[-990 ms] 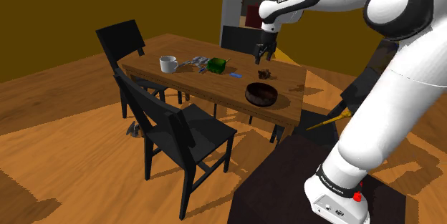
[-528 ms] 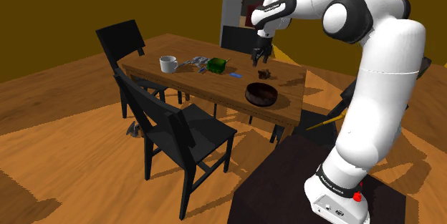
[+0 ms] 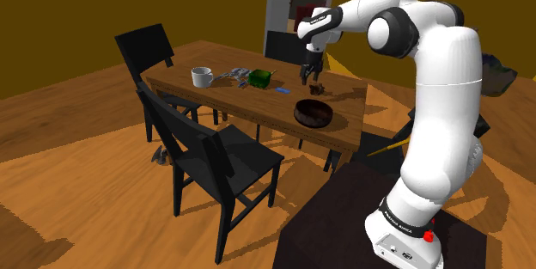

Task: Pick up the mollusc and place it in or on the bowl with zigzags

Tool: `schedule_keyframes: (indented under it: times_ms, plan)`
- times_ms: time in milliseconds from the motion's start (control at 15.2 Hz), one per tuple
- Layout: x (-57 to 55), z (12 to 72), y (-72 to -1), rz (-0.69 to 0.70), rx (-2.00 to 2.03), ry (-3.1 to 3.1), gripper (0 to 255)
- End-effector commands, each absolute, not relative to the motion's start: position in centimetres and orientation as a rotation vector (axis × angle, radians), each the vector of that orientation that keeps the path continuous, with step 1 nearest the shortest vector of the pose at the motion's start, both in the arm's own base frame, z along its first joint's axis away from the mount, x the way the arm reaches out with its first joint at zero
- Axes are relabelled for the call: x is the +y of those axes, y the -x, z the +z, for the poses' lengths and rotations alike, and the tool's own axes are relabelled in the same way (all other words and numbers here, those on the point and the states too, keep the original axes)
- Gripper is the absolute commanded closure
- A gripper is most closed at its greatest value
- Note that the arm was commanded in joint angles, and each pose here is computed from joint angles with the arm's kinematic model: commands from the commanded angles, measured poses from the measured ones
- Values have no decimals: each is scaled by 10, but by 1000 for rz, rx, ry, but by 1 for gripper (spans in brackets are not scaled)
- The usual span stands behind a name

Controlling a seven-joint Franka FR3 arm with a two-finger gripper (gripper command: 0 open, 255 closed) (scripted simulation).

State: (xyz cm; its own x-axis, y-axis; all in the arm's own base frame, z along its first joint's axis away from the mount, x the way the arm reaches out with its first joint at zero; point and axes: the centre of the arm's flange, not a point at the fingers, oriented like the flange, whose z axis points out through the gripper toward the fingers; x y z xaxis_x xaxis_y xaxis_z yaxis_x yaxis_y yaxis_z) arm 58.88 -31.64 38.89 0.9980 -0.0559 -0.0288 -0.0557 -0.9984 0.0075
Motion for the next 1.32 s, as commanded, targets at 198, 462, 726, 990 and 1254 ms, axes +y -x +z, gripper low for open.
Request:
schedule_keyframes:
  times_ms: [198, 462, 726, 990, 1254]
  plan:
    - [-317, 369, -588, -45, -87, -3133, 0]
    - [-317, 369, -588, -45, -87, -3133, 0]
    - [-317, 369, -588, -45, -87, -3133, 255]
    - [-317, 369, -588, -45, -87, -3133, 255]
    - [-317, 369, -588, -45, -87, -3133, 255]
